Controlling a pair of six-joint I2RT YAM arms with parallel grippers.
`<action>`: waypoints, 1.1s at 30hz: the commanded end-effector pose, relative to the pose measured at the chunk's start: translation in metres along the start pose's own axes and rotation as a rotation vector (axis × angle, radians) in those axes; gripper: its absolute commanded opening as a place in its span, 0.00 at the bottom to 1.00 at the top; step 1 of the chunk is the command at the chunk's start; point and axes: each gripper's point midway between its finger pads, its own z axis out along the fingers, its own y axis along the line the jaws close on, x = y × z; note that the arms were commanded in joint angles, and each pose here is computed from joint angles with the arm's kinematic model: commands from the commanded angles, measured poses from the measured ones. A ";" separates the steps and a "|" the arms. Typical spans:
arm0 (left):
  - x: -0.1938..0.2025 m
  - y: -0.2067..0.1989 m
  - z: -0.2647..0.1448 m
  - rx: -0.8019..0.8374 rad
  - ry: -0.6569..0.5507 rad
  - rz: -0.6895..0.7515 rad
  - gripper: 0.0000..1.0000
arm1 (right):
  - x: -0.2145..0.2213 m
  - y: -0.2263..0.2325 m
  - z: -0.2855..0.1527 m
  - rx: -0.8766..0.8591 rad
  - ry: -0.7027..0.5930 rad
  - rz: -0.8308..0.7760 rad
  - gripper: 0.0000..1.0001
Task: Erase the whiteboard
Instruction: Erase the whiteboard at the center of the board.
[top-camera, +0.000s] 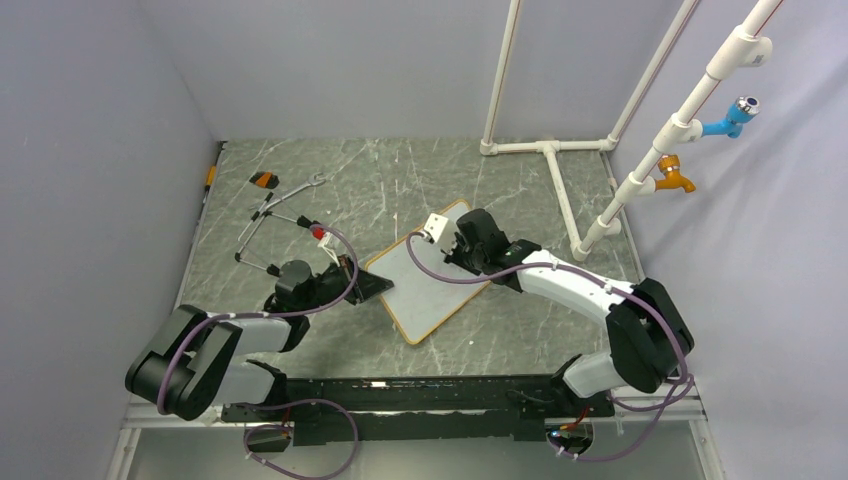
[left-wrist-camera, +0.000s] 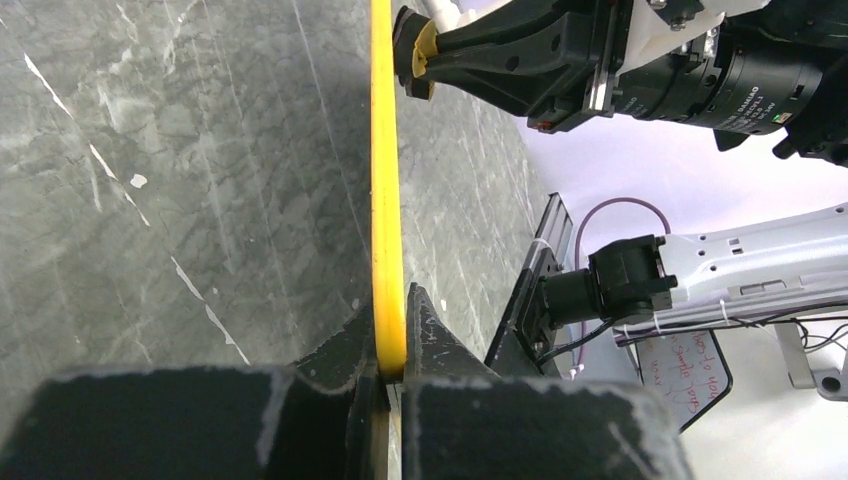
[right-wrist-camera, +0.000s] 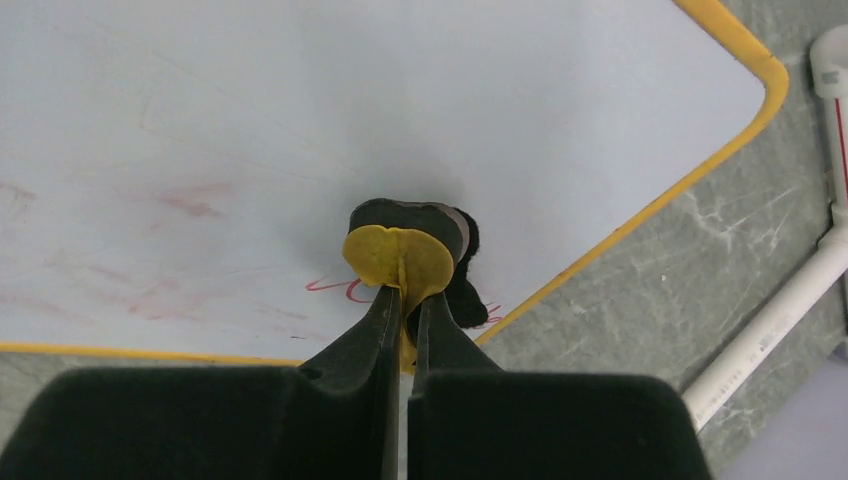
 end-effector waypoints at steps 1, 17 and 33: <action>-0.008 -0.039 0.000 0.161 0.005 0.083 0.00 | 0.001 0.016 0.003 -0.107 0.015 -0.045 0.00; -0.007 -0.035 -0.003 0.131 -0.001 0.102 0.00 | 0.022 0.040 0.012 -0.248 0.110 -0.049 0.00; -0.006 -0.036 -0.003 0.144 0.001 0.102 0.00 | 0.007 -0.015 0.015 -0.097 0.069 0.099 0.00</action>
